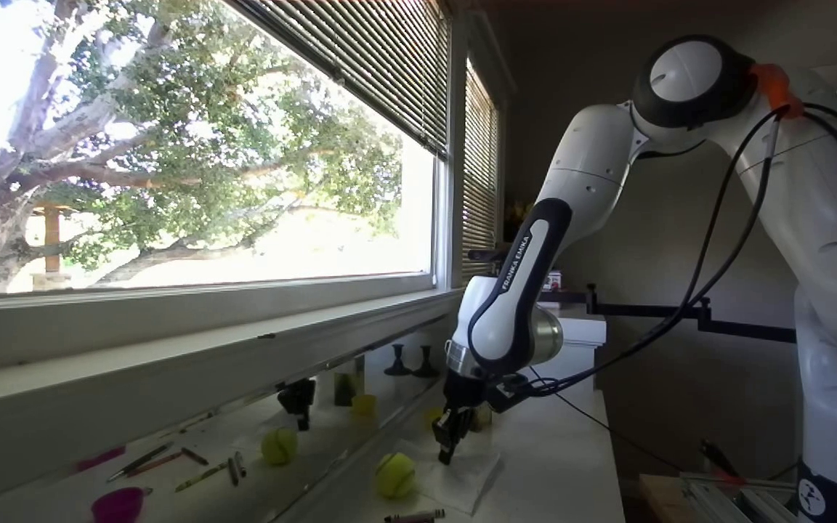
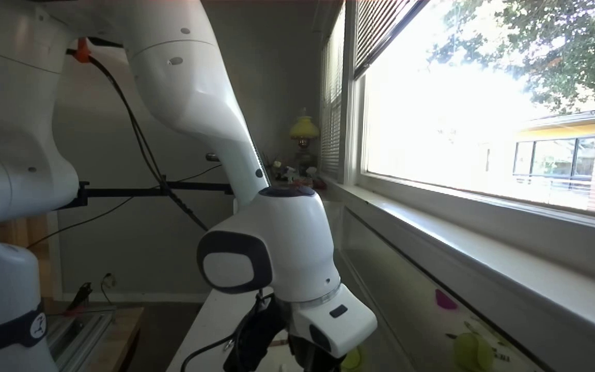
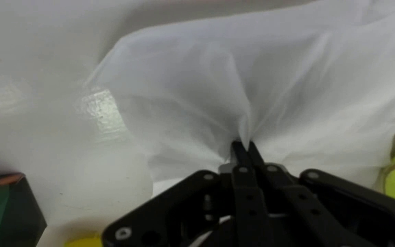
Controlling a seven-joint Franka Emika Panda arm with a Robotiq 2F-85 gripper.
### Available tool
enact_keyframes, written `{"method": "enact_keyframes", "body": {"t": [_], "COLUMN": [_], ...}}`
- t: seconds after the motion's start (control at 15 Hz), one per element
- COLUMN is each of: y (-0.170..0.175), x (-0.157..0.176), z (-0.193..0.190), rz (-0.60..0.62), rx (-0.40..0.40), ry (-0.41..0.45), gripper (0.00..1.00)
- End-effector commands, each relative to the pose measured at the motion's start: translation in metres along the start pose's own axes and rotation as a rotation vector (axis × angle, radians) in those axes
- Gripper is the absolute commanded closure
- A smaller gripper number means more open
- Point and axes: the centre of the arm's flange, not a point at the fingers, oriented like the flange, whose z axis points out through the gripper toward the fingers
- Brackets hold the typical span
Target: Use the tissue to wipe the window
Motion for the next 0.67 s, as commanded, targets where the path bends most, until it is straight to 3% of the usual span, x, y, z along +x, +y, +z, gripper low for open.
{"method": "enact_keyframes", "body": {"t": [0.0, 0.33, 0.6], "y": [-0.004, -0.012, -0.039], "x": [0.002, 0.023, 0.032], "z": [0.004, -0.057, -0.122], "rz": [-0.042, -0.06, -0.097], "rx": [-0.006, -0.041, 0.034], "ry": [0.022, 0.191, 0.319], "gripper": [1.0, 1.0, 1.0]}}
